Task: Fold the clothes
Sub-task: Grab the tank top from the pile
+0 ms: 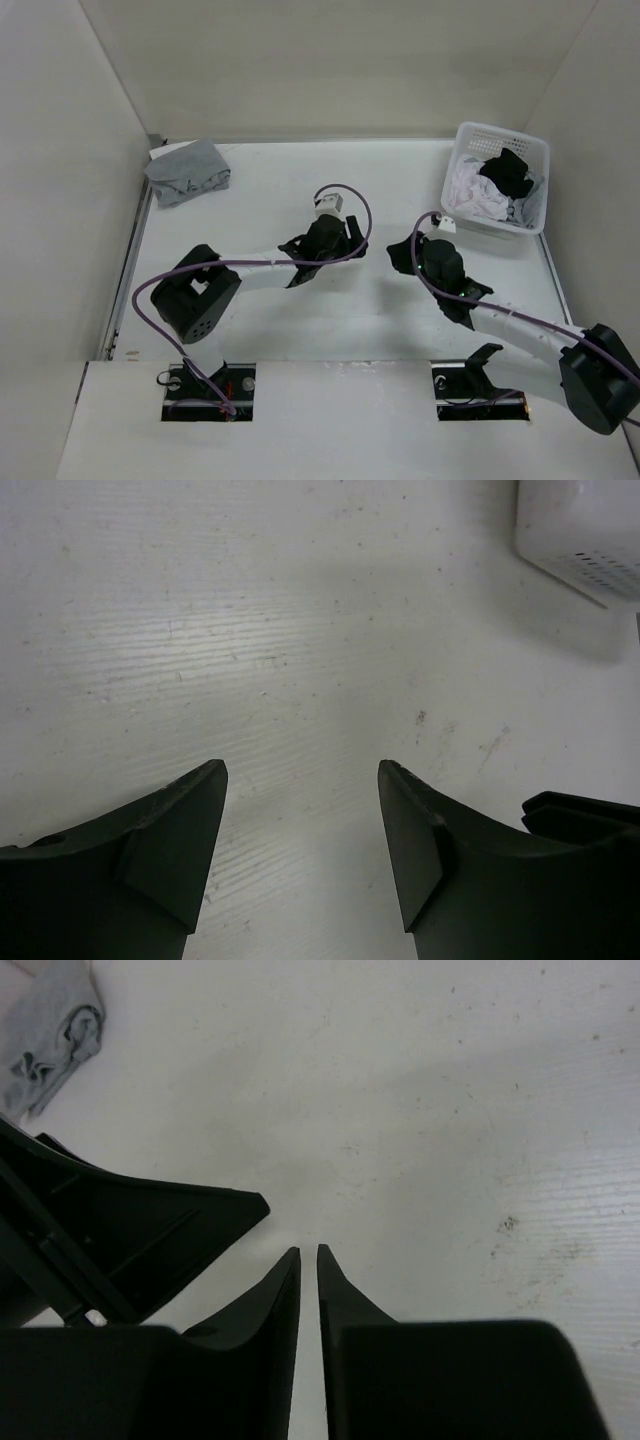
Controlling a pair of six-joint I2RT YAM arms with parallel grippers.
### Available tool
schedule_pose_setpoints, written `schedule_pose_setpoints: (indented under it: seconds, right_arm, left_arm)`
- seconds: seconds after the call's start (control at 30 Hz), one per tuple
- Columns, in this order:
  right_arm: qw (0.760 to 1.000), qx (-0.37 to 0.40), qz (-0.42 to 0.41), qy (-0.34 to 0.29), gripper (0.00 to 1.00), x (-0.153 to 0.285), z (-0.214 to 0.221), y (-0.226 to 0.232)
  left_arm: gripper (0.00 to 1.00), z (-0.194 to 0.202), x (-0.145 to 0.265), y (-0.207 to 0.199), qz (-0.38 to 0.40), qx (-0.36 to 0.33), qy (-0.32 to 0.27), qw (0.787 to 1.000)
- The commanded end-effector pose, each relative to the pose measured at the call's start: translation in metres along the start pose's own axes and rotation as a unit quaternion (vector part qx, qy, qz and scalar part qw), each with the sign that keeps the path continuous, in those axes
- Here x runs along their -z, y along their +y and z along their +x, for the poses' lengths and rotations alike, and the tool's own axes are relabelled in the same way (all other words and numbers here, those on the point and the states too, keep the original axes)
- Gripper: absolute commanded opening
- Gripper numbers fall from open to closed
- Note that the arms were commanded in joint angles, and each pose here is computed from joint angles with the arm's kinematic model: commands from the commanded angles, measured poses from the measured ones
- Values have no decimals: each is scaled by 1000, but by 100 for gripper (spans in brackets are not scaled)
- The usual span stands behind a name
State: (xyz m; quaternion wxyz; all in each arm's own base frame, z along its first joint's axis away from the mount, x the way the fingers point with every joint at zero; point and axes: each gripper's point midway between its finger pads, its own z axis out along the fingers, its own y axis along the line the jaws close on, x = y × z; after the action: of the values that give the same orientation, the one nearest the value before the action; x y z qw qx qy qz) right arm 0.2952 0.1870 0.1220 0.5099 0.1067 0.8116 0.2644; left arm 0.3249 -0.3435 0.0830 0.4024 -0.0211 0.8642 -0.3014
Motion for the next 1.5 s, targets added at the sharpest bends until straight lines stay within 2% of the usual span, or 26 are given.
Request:
schedule_pose_setpoints:
  seconds: [0.0,0.23,0.33,0.37,0.43,0.5,0.53,0.57,0.6,0.7,0.77,0.9,1.1,1.2,1.47]
  right_arm:
    - [999,-3,-18,-49,9,4,-54,32]
    - [994,6,49,-102,5,-8,-133,27]
    - [983,4,131,-127,1,-12,-178,-6]
    - [971,4,192,-142,0,-12,-209,-36]
    - [949,-11,269,-161,1,-9,-245,-81]
    - [937,-24,303,-174,8,-7,-261,-105]
    - [928,-32,323,-180,17,-6,-269,-122]
    - [918,-39,349,-185,31,-6,-277,-143]
    - [909,-48,370,-184,42,-7,-284,-164]
    - [894,-58,406,-178,56,-11,-296,-203]
    - [890,-63,423,-161,59,-19,-300,-225]
    - [889,-76,429,-143,60,-32,-304,-249]
    - [892,-98,427,-112,60,-59,-282,-271]
    - [900,-105,406,-120,51,-73,-284,-271]
    - [893,-113,420,-113,49,-82,-283,-296]
  left_arm:
    - [61,-34,13,-37,53,-24,-42,997]
    - [60,-31,23,-59,89,-77,-61,991]
    - [58,-25,26,-73,114,-92,-66,987]
    - [57,-18,28,-78,124,-98,-62,986]
    - [49,-4,31,-84,136,-108,-54,983]
    - [43,4,33,-89,143,-118,-52,981]
    - [38,6,33,-92,150,-123,-54,980]
    - [35,8,33,-94,154,-130,-54,978]
    - [34,9,32,-94,155,-133,-55,977]
    - [35,12,32,-92,154,-134,-53,978]
    - [36,12,32,-90,155,-131,-55,978]
    - [37,10,30,-85,151,-127,-58,979]
    - [38,11,25,-79,148,-117,-51,981]
    - [38,13,24,-79,151,-115,-48,981]
    - [38,9,22,-73,145,-111,-50,982]
